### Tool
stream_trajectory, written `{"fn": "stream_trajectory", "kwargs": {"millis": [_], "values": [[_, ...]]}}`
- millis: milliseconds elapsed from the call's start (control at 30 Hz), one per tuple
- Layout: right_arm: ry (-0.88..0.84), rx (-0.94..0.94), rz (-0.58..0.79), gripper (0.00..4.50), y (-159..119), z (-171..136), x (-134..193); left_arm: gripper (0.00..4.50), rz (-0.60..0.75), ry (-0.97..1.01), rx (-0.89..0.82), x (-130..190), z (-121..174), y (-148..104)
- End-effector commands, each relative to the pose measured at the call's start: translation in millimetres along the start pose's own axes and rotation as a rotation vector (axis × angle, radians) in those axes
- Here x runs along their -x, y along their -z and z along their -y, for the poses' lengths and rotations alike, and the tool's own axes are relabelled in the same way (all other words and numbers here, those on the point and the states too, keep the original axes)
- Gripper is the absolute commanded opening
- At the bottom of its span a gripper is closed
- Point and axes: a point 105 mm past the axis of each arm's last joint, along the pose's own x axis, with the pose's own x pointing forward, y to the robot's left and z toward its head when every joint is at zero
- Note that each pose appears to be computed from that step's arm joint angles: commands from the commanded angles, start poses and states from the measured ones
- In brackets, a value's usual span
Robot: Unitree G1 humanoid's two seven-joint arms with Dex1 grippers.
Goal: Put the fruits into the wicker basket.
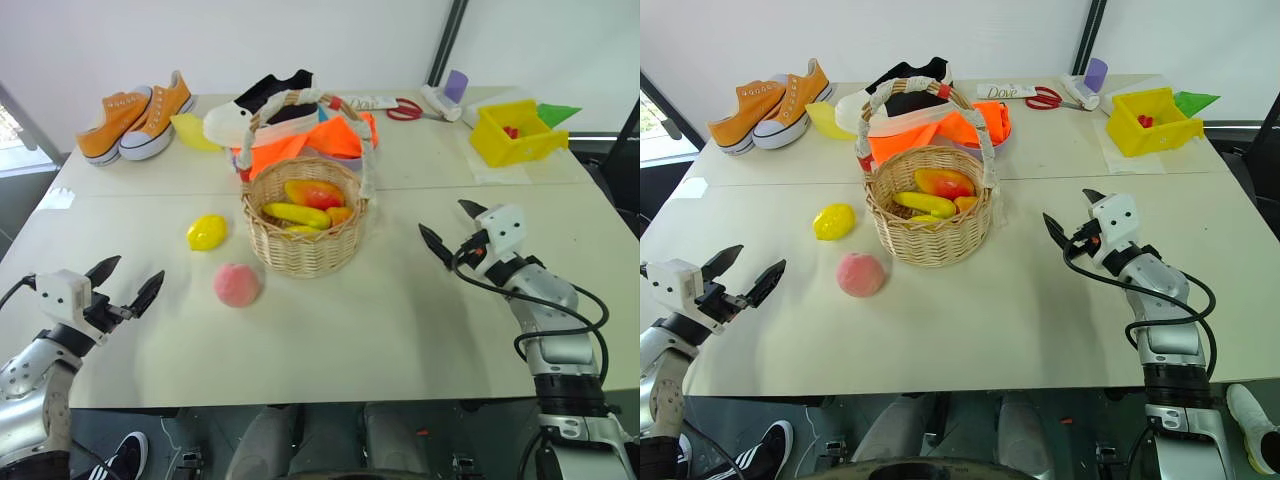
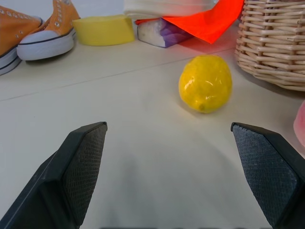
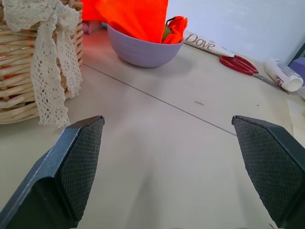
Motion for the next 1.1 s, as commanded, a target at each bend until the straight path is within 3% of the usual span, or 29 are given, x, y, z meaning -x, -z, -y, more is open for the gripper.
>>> {"fn": "stream_trajectory", "kwargs": {"millis": [33,333,567,833,1100], "values": [[-0.002,0.041,0.051,4.47,-15.5,2.2,-1.8,4.50,0.034,0.000,-0.006,1.2,-1.7,-8.6],[-0.035,0.001,0.066,4.47,-18.5,0.6,-0.1,4.50,0.077,0.096,0.083,9.2,9.6,-17.8],[-0.368,-0.065,0.060,4.47,-36.6,-32.6,30.7,4.50,0.053,0.283,0.169,10.1,42.6,-31.3],[-0.709,0.074,-0.032,4.47,-45.9,-80.3,64.7,4.50,0.049,0.454,0.167,-13.2,96.3,-42.9],[-0.707,0.111,-0.022,4.47,-50.6,-83.2,62.2,4.50,0.017,0.446,0.103,-28.8,102.6,-40.6]]}}
